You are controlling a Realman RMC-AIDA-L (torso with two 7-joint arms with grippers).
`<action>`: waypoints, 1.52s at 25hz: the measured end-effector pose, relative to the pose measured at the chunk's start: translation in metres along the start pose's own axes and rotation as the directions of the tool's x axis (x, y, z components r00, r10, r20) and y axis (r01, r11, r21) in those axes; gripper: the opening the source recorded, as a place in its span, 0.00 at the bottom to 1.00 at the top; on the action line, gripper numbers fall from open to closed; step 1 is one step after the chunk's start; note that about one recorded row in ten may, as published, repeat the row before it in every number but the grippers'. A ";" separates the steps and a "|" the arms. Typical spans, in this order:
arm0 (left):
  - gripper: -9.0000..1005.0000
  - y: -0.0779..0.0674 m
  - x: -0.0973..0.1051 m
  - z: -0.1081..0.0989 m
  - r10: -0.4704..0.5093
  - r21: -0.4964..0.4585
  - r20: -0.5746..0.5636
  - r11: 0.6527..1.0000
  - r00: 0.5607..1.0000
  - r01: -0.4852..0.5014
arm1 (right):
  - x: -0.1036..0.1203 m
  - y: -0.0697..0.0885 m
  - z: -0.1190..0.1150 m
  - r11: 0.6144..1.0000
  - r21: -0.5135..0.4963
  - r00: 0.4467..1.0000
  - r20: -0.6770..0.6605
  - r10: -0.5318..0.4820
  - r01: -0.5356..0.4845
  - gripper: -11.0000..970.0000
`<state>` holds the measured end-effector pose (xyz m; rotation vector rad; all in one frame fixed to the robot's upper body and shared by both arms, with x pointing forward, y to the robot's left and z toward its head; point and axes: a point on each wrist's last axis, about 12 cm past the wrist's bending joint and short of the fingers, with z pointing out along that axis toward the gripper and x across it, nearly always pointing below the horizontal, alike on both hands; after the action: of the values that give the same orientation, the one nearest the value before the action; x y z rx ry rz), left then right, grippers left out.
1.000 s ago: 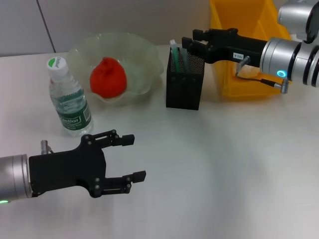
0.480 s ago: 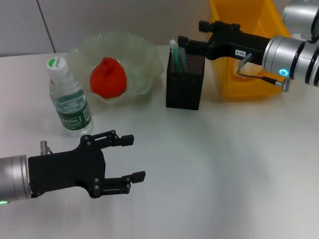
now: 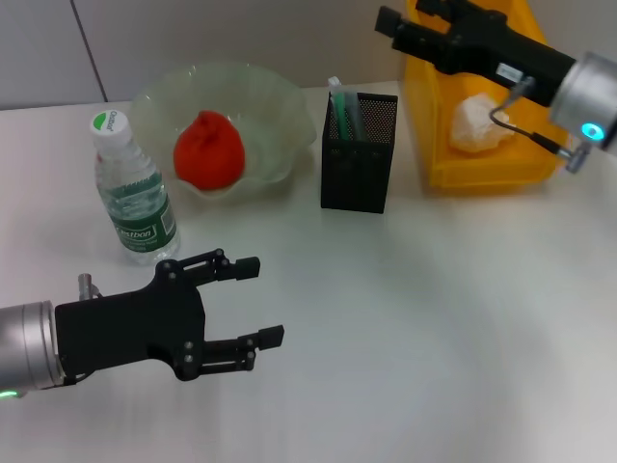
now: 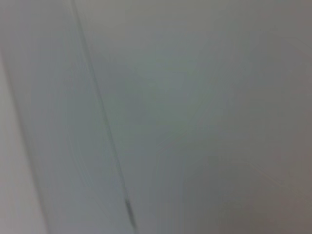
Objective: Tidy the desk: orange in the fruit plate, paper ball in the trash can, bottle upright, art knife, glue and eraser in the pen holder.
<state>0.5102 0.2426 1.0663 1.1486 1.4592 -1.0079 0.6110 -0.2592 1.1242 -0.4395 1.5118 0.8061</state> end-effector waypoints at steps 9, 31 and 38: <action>0.80 -0.001 -0.001 0.003 -0.101 0.017 0.015 0.995 0.995 0.101 | 0.010 0.031 -0.074 0.936 -0.350 0.999 -0.034 0.007 -0.018 0.86; 0.80 0.007 -0.001 0.010 -0.139 0.060 -0.120 0.987 0.983 0.147 | 0.047 0.032 -0.126 0.901 -0.432 0.893 -0.416 -0.173 -0.028 0.86; 0.80 0.012 -0.005 0.012 -0.113 0.068 -0.151 0.990 0.982 0.124 | 0.048 0.032 -0.122 0.903 -0.430 0.892 -0.416 -0.178 -0.020 0.86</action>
<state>0.5251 0.2330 1.0692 1.2241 1.6340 -1.0888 0.4974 -0.3151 1.0784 -1.0710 1.7215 1.0190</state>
